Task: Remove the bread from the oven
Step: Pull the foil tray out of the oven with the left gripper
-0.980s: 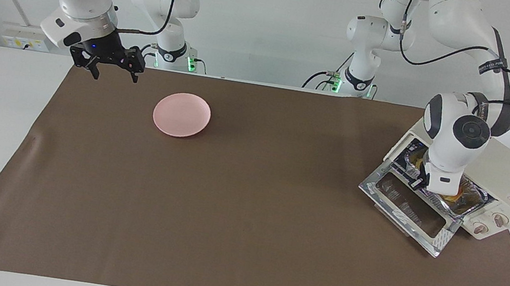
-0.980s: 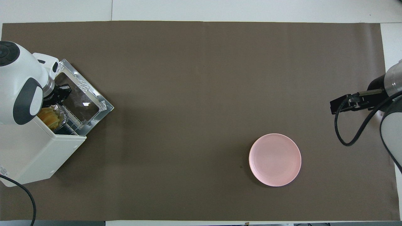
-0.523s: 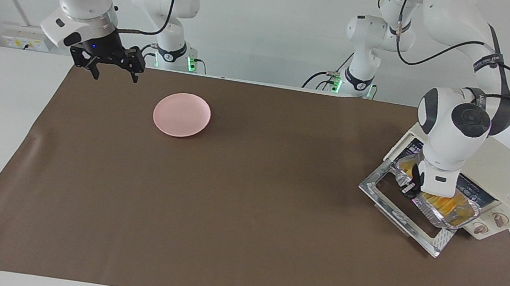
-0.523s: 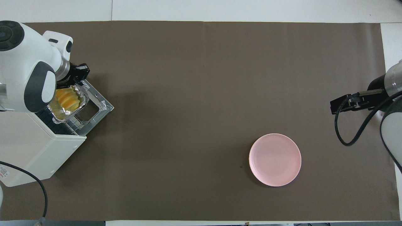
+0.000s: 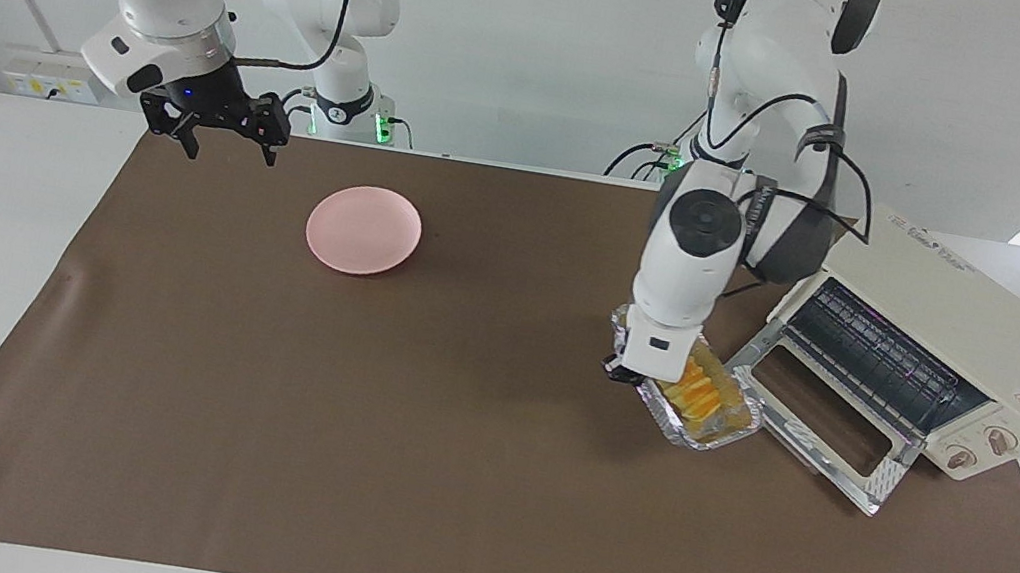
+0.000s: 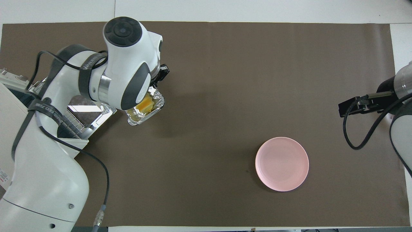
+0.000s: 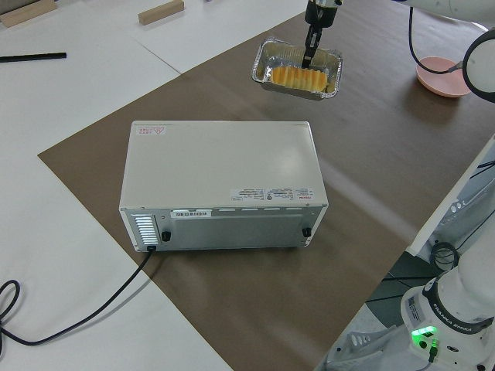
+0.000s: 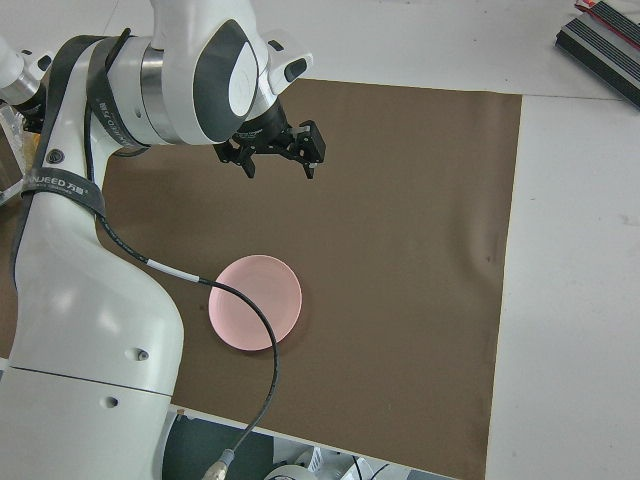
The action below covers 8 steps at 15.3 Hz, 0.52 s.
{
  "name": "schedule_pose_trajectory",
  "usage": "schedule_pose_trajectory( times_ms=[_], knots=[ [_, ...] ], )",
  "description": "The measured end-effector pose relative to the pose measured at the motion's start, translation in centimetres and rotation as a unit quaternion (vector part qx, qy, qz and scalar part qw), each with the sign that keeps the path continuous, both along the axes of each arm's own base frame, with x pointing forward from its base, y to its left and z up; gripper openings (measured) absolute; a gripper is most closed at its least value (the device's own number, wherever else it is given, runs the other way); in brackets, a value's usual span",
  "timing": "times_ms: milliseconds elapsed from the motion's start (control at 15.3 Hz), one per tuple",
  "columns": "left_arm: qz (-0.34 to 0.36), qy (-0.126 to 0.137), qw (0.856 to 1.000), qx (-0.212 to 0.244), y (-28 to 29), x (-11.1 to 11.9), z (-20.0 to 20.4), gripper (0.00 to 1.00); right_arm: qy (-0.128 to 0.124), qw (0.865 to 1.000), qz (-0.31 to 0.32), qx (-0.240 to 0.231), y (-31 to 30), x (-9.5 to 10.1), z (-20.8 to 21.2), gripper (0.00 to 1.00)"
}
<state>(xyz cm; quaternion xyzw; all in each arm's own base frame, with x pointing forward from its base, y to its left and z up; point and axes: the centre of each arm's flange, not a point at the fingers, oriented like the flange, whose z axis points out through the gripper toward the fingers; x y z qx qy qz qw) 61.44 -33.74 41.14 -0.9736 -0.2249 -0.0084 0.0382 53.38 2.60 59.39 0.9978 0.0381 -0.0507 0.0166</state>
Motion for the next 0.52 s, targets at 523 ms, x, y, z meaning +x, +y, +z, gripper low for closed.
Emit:
schedule_pose_trajectory(
  times_ms=[523],
  knots=[
    [-0.061, -0.027, 0.998, 0.021, -9.9, -5.2, 0.6, 0.02, 0.0, 1.0, 0.0, 0.0, 0.0, 0.0, 0.0, 1.0]
  ],
)
